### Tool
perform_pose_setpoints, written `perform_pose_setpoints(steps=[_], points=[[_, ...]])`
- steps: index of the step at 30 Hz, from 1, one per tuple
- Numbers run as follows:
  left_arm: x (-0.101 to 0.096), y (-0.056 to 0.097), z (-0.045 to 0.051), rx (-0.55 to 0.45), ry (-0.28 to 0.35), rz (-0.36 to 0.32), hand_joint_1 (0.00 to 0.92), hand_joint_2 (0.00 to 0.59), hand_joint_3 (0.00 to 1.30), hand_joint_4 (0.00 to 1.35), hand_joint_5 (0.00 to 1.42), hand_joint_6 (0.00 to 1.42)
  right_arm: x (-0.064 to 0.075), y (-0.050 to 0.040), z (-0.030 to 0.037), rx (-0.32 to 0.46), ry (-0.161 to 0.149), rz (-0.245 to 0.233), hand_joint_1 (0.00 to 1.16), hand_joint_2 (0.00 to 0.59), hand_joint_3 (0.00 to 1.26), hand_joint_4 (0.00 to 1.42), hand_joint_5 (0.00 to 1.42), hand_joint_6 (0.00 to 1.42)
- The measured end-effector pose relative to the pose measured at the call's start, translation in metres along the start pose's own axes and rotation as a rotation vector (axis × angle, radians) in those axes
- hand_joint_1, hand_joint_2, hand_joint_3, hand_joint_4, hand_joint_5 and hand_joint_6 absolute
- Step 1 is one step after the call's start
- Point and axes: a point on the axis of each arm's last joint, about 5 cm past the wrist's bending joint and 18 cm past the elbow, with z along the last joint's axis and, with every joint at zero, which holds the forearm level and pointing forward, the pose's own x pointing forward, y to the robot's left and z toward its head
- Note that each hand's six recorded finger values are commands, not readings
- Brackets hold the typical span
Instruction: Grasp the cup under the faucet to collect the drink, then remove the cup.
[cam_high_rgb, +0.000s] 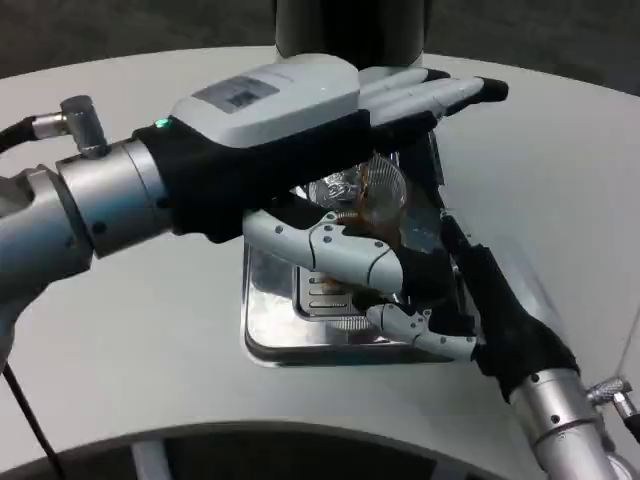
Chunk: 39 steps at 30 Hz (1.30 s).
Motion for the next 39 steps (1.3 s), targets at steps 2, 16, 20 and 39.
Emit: perform_pose_setpoints(steps=[2,16,20,39], points=[[0.0,0.0,0.0001,0.001,0.001,-0.001,0.0,0.073,0.0,0.0,0.0,0.0,0.004,0.0018,0.0012,0.012,-0.008,-0.01,0.74,0.187,0.0,0.0,0.0,0.0],[-0.002,0.001,0.0,0.007,0.007,-0.001,0.0,0.073,0.0,0.0,0.0,0.0,0.028,0.012,0.0057,0.055,-0.034,-0.018,0.77,0.178,0.0,0.0,0.0,0.0],[-0.002,0.001,-0.0001,0.006,0.007,0.001,0.0,0.073,0.0,0.0,0.0,0.0,0.033,0.0153,0.0043,0.068,-0.03,-0.022,0.78,0.173,0.0,0.0,0.0,0.0],[-0.003,0.001,-0.0041,0.007,0.008,0.011,0.0,0.075,0.0,0.0,0.0,0.0,0.048,0.0274,0.0054,0.118,-0.035,-0.051,0.78,0.172,0.0,0.0,0.0,0.0]])
